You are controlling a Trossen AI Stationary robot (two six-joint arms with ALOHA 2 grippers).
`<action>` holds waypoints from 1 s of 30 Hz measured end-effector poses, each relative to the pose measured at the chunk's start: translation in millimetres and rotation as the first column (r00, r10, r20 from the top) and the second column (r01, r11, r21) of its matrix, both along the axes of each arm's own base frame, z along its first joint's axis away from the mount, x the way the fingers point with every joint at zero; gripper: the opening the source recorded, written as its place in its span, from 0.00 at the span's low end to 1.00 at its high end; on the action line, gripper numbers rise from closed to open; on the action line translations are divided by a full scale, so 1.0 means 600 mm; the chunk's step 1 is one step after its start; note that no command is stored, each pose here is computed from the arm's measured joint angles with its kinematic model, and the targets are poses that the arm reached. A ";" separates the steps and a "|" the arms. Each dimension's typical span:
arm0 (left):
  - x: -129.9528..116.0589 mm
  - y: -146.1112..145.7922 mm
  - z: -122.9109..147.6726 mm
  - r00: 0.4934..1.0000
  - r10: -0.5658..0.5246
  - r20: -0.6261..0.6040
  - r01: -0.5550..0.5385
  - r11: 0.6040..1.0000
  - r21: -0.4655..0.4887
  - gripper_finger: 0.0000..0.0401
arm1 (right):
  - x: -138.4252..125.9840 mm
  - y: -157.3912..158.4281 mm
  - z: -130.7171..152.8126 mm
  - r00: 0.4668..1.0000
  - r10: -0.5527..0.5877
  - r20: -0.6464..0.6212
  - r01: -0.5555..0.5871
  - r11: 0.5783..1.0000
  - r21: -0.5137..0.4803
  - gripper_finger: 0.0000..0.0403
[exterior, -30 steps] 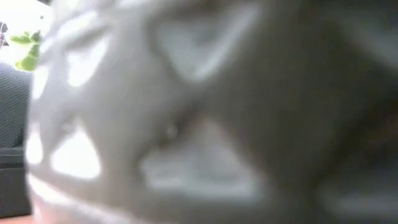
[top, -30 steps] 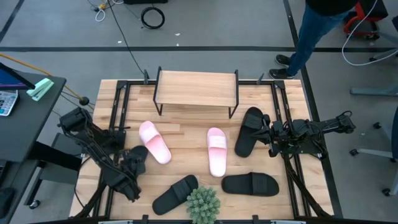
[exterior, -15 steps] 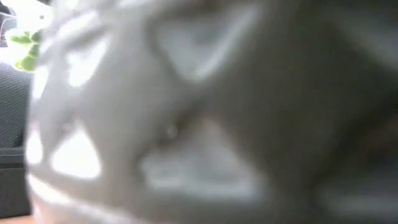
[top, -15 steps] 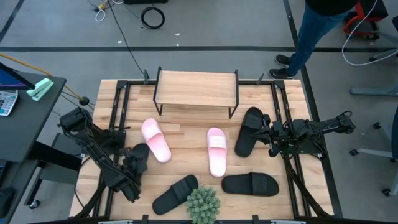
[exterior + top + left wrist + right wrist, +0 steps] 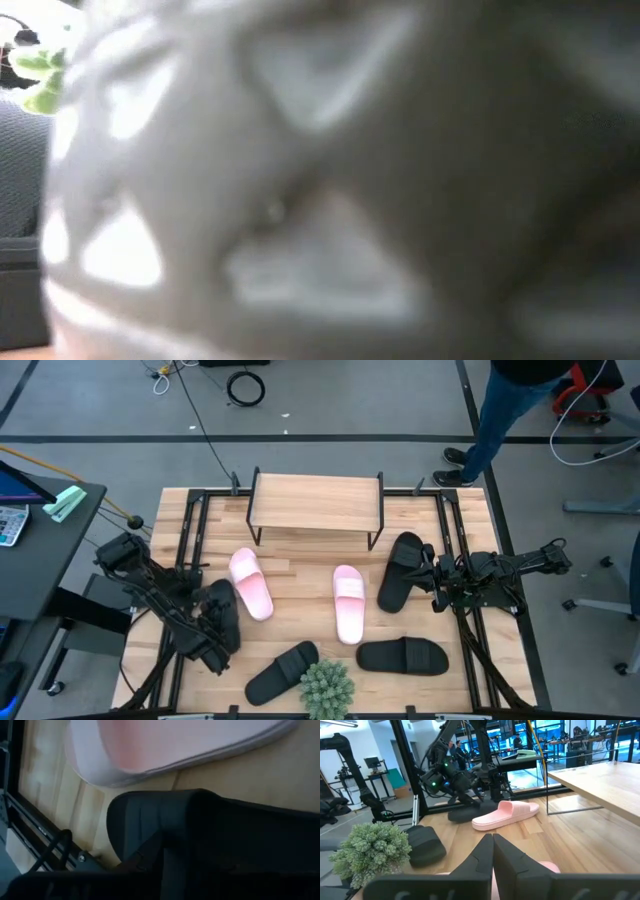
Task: Pick and place slides into the shelf
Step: Put the black slides on the shelf
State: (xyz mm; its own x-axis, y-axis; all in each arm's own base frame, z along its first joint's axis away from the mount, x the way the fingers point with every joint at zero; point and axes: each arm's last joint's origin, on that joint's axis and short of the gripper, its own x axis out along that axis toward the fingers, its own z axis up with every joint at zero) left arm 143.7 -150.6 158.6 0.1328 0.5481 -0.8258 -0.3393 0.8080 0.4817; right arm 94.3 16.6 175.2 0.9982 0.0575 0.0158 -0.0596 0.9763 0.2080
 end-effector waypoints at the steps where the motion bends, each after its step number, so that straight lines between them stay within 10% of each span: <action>1: 0.000 0.005 -0.005 1.000 0.011 -0.002 -0.011 1.000 0.002 0.24 | 0.000 0.000 0.000 1.000 0.000 0.000 0.000 1.000 0.000 0.03; 12: 0.010 0.012 0.011 0.996 0.086 -0.007 -0.086 0.996 0.023 0.04 | 0.000 0.000 0.000 1.000 0.000 0.000 0.000 1.000 0.000 0.03; 20: 0.032 -0.011 0.115 0.997 0.078 -0.029 -0.076 0.995 0.064 0.02 | 0.000 0.000 0.000 1.000 0.000 0.000 0.000 1.000 0.000 0.03; 30: 0.090 -0.025 0.272 0.939 -0.254 0.232 0.233 0.966 0.115 0.02 | 0.000 0.000 0.000 1.000 0.000 -0.001 0.000 1.000 -0.001 0.03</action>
